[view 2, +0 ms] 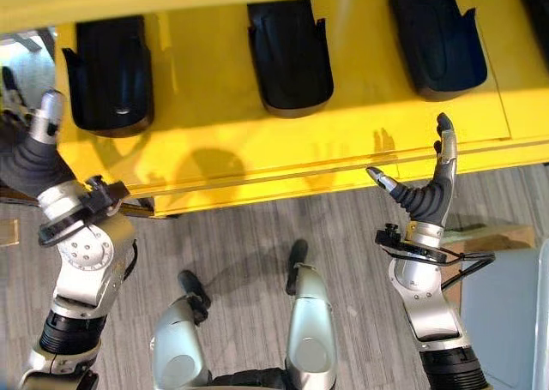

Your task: Move parts from the plastic box to the shelf.

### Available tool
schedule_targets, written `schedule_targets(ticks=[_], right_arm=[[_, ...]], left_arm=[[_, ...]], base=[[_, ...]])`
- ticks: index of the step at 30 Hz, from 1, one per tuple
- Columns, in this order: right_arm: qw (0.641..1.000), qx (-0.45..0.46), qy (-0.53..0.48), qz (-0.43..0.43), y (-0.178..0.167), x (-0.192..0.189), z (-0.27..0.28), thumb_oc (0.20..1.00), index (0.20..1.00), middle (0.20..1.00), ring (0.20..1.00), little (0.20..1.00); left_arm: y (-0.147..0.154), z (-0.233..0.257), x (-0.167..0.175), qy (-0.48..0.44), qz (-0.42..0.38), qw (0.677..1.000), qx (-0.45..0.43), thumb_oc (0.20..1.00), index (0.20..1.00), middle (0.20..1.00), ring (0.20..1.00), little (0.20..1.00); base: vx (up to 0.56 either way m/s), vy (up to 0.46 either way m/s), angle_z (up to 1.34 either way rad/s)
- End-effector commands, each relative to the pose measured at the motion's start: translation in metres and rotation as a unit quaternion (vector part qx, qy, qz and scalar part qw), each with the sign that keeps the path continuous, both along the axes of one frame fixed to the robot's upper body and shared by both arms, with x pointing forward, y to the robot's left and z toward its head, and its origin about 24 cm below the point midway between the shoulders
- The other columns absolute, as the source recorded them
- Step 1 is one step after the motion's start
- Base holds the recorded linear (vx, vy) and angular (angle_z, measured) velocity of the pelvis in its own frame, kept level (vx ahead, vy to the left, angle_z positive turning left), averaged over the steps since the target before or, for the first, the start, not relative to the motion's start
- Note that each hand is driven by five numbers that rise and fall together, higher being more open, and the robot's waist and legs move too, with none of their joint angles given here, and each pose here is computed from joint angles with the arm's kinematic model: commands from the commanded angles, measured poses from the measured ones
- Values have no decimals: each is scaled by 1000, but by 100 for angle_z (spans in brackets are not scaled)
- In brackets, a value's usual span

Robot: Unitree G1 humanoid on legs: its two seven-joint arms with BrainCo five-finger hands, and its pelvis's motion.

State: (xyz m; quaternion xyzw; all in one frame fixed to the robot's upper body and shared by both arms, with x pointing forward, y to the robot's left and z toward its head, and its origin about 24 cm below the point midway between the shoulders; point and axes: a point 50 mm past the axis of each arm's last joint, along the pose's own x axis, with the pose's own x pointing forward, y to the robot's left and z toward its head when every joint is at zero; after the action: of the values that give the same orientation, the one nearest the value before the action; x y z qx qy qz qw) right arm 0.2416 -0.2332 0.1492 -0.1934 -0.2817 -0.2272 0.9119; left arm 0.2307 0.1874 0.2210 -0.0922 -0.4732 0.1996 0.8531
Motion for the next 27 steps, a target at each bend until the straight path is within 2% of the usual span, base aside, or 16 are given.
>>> schedule_targets(ticks=[1,3,5,9,11,13,15,19,21,27], right_arm=[[999,-6,-33,7,-4,-6,11,1000,1000,1000,1000,1000],[1000,-7,-22,17,-4,-6,9,1000,1000,1000,1000,1000],[999,-10,-6,33,-3,-6,7,1000,1000,1000,1000,1000],[998,-19,33,48,-5,-2,2,1000,1000,1000,1000,1000],[996,-6,70,54,-9,1,-7,1000,1000,1000,1000,1000],[992,21,107,70,-14,3,-18,1000,1000,1000,1000,1000],[982,57,157,84,-20,3,-37,1000,1000,1000,1000,1000],[976,64,184,98,-23,-2,-49,1000,1000,1000,1000,1000],[974,75,190,99,-27,0,-52,1000,1000,1000,1000,1000],[971,69,197,119,-23,5,-53,1000,1000,1000,1000,1000]], left_arm=[[2,6,-17,-54,-53,993,87,1000,1000,1000,1000,1000],[5,1,-20,-40,-73,991,101,1000,1000,1000,1000,1000],[2,-9,-14,15,-151,979,137,1000,1000,1000,1000,1000],[2,-26,-12,64,-275,954,103,1000,1000,1000,1000,1000],[5,-40,-10,89,-344,933,56,1000,1000,1000,1000,1000],[5,-53,-9,114,-371,921,42,1000,1000,1000,1000,1000],[3,-80,-6,180,-400,898,21,1000,1000,1000,1000,1000],[-4,-115,-9,255,-450,855,17,1000,1000,1000,1000,1000],[-5,-131,-9,293,-452,841,57,1000,1000,1000,1000,1000],[-6,-145,-12,298,-503,810,42,1000,1000,1000,1000,1000]], base=[[-5,-71,2],[2,-84,0],[7,-68,7],[13,-27,9],[0,0,0],[31,-24,5],[50,-14,5],[25,33,5],[-11,35,2],[-16,21,-8]])
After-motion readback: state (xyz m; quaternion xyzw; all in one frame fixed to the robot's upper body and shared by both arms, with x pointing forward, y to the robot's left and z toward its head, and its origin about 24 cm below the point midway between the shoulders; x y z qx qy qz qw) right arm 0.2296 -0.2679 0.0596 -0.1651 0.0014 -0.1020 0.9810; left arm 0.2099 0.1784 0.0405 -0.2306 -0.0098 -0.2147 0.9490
